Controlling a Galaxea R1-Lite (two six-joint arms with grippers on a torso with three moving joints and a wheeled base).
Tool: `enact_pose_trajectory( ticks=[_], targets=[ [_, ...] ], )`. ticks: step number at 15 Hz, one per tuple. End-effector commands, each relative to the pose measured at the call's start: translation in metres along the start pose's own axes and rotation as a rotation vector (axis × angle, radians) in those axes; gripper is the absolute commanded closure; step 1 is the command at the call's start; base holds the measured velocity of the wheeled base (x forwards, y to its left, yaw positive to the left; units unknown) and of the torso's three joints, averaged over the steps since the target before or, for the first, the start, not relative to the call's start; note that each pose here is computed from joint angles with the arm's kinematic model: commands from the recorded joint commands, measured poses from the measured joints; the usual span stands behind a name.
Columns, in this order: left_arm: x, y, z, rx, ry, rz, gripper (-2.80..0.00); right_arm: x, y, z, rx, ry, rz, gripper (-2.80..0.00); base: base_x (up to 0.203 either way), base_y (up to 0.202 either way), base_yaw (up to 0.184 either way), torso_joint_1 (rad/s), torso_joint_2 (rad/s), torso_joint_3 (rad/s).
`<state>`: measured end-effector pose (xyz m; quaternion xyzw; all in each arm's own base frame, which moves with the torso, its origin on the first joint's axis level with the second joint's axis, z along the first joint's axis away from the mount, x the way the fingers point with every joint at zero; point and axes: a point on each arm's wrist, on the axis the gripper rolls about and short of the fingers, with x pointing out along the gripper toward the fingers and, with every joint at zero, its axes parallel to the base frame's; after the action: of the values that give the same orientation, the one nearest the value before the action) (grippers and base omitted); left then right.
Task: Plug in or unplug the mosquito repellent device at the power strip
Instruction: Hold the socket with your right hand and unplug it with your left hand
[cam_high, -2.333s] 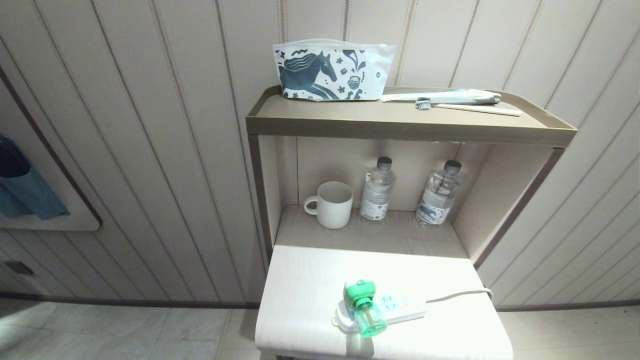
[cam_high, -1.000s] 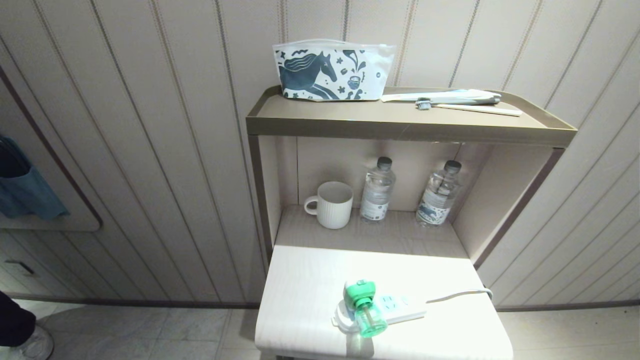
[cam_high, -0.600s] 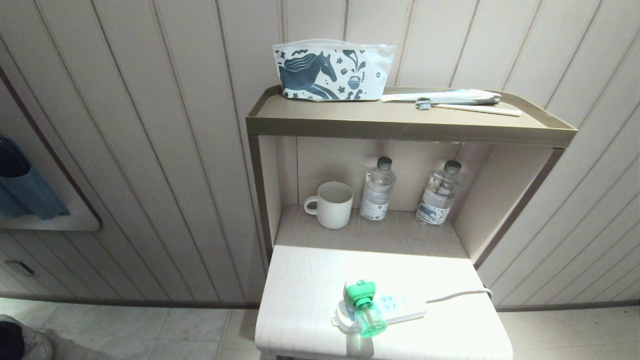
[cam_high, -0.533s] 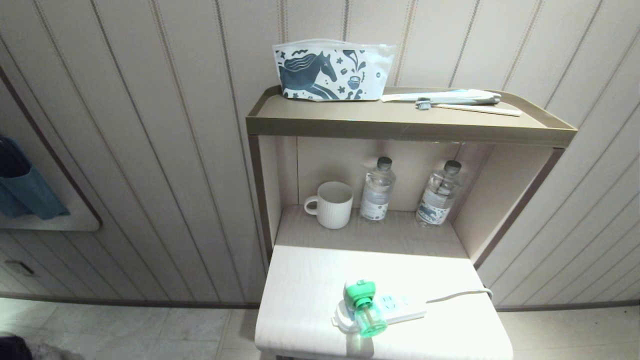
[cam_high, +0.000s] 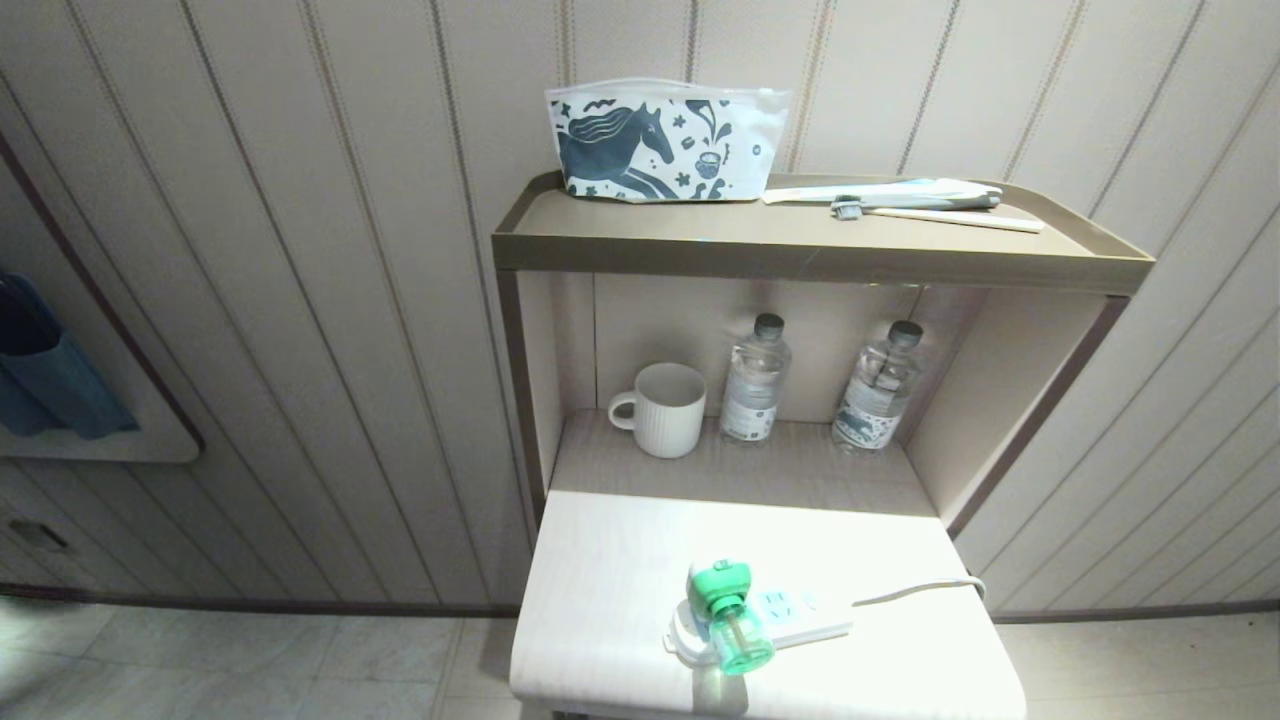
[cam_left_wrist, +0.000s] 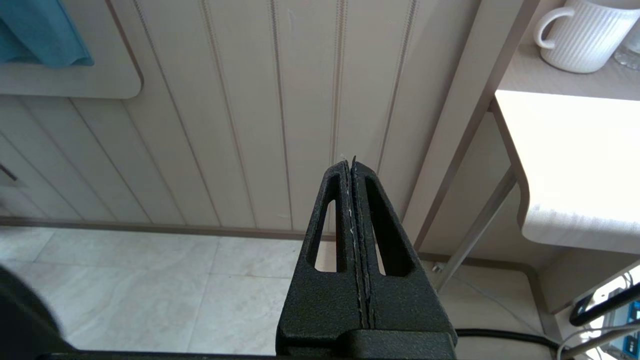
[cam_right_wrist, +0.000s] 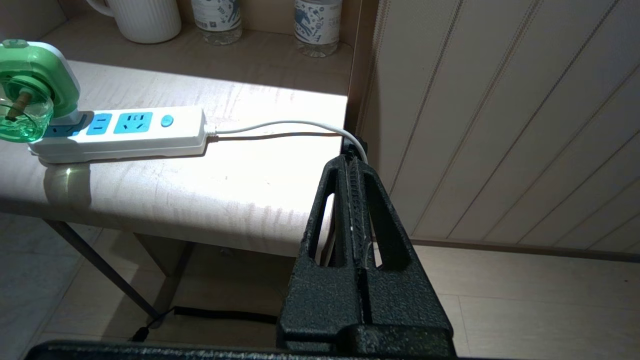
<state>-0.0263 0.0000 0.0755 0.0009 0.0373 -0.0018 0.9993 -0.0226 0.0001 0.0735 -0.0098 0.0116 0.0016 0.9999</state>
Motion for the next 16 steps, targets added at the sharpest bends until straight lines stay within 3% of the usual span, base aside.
enact_pose_trajectory(
  ticks=[1, 16],
  targets=[
    [0.0001, 0.0000, 0.0000, 0.001, 0.002, 0.000, 0.00, 0.0001, 0.0000, 0.0000, 0.000, 0.001, 0.000, 0.00, 0.000, 0.000, 0.000, 0.000, 0.00, 0.000],
    [-0.0006, 0.0001, 0.0015, 0.005, -0.005, 0.006, 0.00, 0.0001, 0.0000, 0.0002, 0.008, 0.000, 0.001, 0.00, 0.000, 0.000, 0.000, 0.000, 0.00, 0.000]
  ],
)
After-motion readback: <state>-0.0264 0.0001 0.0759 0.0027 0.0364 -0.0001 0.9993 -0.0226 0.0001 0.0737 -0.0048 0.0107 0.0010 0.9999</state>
